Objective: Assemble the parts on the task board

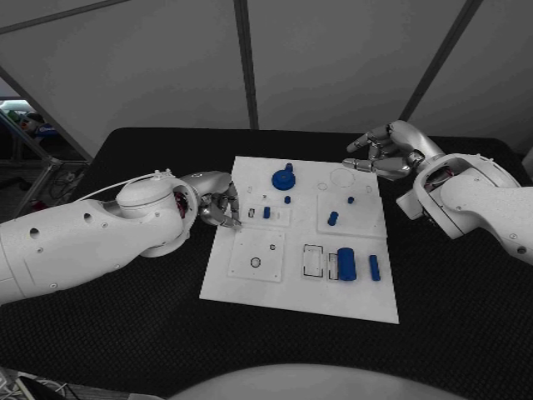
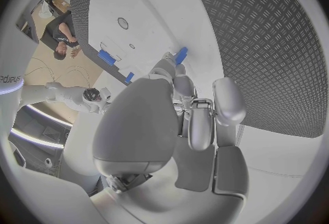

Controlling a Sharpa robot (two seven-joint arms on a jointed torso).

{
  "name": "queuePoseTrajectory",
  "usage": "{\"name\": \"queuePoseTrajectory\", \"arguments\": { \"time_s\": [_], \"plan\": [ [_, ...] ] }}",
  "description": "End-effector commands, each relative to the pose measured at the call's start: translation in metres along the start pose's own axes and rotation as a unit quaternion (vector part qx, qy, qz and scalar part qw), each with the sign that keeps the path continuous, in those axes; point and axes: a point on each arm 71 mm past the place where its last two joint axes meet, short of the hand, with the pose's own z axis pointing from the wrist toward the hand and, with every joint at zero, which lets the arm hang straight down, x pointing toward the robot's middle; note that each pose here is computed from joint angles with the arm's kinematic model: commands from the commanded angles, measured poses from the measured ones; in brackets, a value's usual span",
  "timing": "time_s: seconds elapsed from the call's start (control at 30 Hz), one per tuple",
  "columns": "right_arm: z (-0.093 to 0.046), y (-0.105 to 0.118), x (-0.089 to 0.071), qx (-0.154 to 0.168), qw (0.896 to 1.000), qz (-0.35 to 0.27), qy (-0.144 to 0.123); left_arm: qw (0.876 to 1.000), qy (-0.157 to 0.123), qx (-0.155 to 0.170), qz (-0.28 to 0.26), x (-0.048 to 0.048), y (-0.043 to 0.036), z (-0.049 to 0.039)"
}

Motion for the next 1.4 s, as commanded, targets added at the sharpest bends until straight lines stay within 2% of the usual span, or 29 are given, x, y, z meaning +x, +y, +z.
{"name": "queuePoseTrajectory", "arguments": {
  "time_s": [0.03, 0.57, 1.4],
  "plan": [
    [0.0002, 0.0012, -0.0004, -0.004, 1.0, -0.002, 0.001, 1.0, 0.016, -0.003, -0.003, 0.0033, 0.0006, -0.0005],
    [0.0001, 0.0011, -0.0006, -0.004, 1.0, -0.002, 0.0, 1.0, 0.018, -0.015, -0.007, 0.0033, 0.0056, 0.0009],
    [0.0001, 0.0009, -0.0007, -0.003, 1.0, -0.002, 0.0, 1.0, 0.025, -0.017, -0.005, 0.0043, 0.0065, 0.0019]
  ]
}}
